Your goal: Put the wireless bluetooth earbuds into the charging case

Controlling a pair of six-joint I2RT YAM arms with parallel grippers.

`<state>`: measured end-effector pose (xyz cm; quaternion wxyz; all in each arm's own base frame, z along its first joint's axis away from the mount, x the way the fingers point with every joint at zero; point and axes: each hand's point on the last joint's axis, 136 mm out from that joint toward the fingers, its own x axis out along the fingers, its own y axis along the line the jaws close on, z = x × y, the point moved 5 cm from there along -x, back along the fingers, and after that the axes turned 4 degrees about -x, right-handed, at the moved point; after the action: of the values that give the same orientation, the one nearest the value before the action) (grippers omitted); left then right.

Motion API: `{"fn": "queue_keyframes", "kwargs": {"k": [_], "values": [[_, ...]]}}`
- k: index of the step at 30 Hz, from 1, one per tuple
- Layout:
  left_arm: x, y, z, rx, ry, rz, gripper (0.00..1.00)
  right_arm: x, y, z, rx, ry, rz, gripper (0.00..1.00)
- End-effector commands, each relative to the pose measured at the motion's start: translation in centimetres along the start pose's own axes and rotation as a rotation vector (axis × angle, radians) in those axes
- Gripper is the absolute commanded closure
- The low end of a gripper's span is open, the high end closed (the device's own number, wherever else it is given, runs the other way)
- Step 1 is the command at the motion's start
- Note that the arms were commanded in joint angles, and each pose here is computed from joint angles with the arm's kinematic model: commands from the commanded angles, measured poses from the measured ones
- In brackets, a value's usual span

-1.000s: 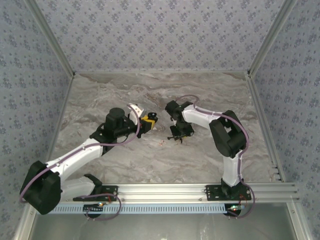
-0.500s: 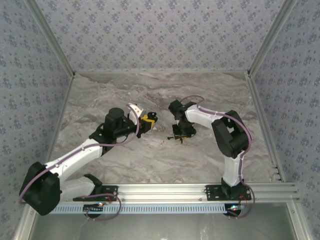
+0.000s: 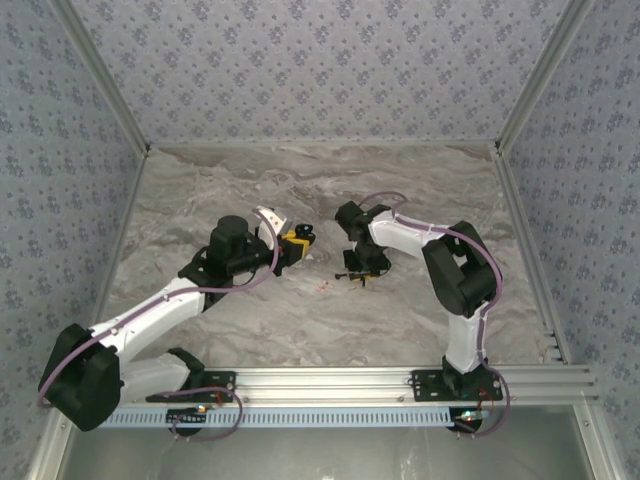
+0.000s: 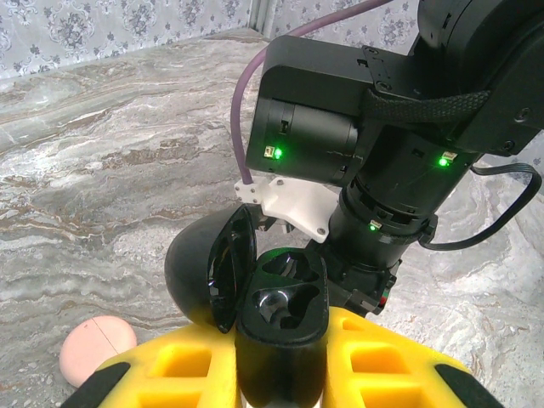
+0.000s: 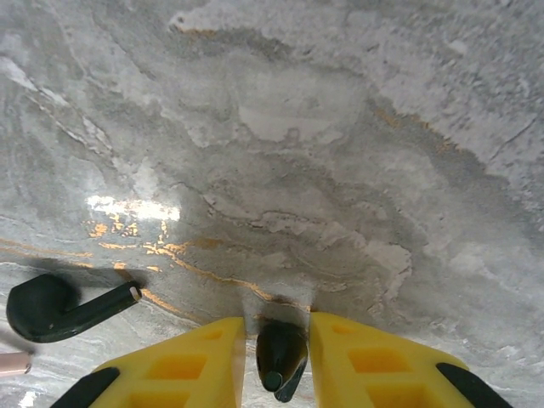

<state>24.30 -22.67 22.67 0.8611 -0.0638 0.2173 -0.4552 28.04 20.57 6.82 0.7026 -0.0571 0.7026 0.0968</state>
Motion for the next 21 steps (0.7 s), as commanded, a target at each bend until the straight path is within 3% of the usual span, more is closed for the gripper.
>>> {"fn": "queue_keyframes", "kwargs": {"k": [1, 21], "values": [[-0.3, -0.43, 1.07, 0.026, -0.034, -0.006, 0.79, 0.58, -0.09, -0.75, 0.015, 0.043, -0.023, 0.74], [-0.23, -0.37, 0.96, 0.026, -0.028, -0.005, 0.79, 0.94, 0.5, -0.74, -0.099, 0.019, -0.039, 0.82]]}}
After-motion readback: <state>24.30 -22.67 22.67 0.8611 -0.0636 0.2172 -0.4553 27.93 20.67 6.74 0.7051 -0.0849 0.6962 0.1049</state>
